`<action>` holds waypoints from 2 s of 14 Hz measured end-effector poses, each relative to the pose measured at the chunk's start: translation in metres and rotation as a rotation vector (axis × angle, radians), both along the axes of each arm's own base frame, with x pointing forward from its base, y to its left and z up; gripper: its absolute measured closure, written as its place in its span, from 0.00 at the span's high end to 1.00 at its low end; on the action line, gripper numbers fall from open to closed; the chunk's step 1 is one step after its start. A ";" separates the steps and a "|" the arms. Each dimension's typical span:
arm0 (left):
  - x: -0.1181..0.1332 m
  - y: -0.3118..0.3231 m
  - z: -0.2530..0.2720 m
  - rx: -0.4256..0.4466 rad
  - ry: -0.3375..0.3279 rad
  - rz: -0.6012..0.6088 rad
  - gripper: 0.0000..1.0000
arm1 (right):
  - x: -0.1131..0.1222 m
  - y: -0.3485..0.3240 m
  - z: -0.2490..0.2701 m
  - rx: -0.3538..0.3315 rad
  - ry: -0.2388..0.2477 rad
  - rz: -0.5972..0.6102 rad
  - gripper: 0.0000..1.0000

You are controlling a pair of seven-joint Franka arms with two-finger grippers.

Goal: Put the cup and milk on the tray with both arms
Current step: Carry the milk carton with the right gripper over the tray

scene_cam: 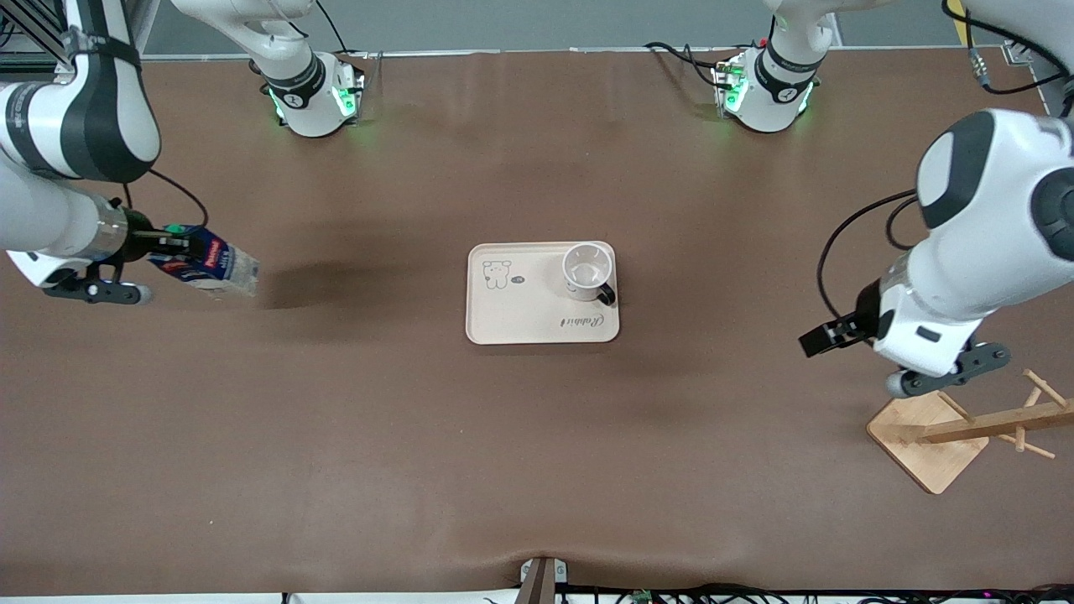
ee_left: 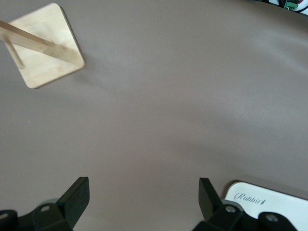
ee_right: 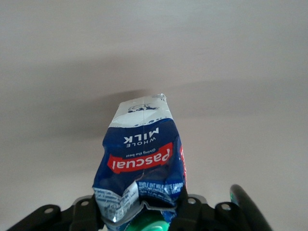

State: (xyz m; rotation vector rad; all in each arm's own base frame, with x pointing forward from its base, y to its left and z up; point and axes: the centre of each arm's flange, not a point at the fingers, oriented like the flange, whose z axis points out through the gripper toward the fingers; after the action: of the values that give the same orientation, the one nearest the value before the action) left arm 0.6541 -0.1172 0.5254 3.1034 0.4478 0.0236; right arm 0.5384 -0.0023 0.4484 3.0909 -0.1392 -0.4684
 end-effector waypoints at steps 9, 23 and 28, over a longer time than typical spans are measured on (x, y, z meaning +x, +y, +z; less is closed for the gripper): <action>-0.035 0.046 0.076 0.049 -0.032 -0.082 1.00 | -0.015 0.237 -0.004 0.128 0.070 -0.119 0.54; -0.095 0.097 0.130 0.096 -0.001 -0.169 1.00 | -0.014 0.393 -0.094 0.111 -0.033 -0.129 0.54; -0.120 0.131 0.140 0.091 -0.002 -0.177 1.00 | -0.023 0.404 -0.103 0.087 -0.020 -0.136 0.54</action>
State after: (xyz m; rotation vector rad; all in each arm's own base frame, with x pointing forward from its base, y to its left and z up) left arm 0.5338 0.0137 0.6655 3.2190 0.1760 0.0478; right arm 0.5152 0.4021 0.3450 3.1850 -0.3407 -0.4595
